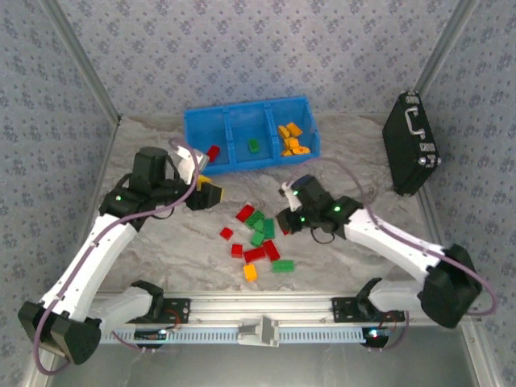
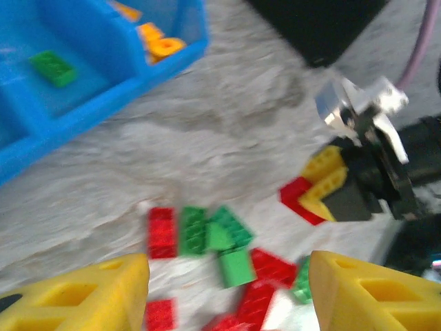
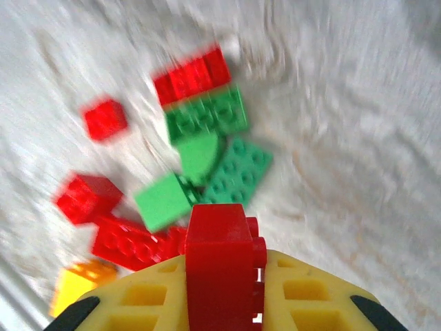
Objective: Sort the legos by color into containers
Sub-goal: Pick up the lego from the bottom-center of the table, then place the lego in the container.
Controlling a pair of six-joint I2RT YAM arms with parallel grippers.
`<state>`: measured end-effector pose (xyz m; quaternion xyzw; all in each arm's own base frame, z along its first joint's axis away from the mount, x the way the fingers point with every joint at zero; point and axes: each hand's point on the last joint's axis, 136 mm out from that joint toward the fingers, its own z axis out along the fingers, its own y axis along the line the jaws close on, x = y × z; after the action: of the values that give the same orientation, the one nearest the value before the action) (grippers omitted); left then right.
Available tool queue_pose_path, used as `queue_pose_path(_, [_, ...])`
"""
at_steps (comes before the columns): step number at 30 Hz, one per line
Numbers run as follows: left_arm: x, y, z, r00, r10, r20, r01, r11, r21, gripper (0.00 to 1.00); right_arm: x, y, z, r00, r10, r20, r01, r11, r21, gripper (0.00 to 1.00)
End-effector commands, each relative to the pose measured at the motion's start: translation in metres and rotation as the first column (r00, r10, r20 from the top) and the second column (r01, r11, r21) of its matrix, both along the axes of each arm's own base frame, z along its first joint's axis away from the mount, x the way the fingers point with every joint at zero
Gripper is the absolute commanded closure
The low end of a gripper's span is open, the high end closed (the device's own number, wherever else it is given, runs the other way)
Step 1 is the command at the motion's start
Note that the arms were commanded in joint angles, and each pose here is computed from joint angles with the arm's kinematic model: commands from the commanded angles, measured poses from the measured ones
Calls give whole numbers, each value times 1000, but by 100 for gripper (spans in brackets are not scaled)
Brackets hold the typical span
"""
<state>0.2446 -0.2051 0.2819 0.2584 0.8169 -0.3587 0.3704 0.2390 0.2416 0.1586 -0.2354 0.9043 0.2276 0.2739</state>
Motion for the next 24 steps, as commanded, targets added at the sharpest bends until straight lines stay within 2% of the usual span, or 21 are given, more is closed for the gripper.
queue_pose_path(1, [-18,-28,56,981,-165,98,186,946,-266,37,6,16,66,990,74,117,-97,975,202,76])
queue_pose_path(3, [-20,-36,65,975,-198,105,221,922,-318,38,12,19,90,983,70,169,-113,959,260,76])
queue_pose_path(8, [-33,-63,70,948,-293,127,318,891,-323,38,32,27,136,967,18,255,-121,911,394,77])
queue_pose_path(13, [-33,-83,72,935,-329,136,356,856,-375,39,44,40,179,935,-21,353,-180,831,526,76])
queue_pose_path(18, [-29,-90,76,927,-338,161,374,843,-387,39,48,46,219,898,-52,436,-246,764,596,77])
queue_pose_path(24, [-27,-96,86,917,-349,194,399,831,-388,41,50,54,245,882,-53,468,-299,705,643,77])
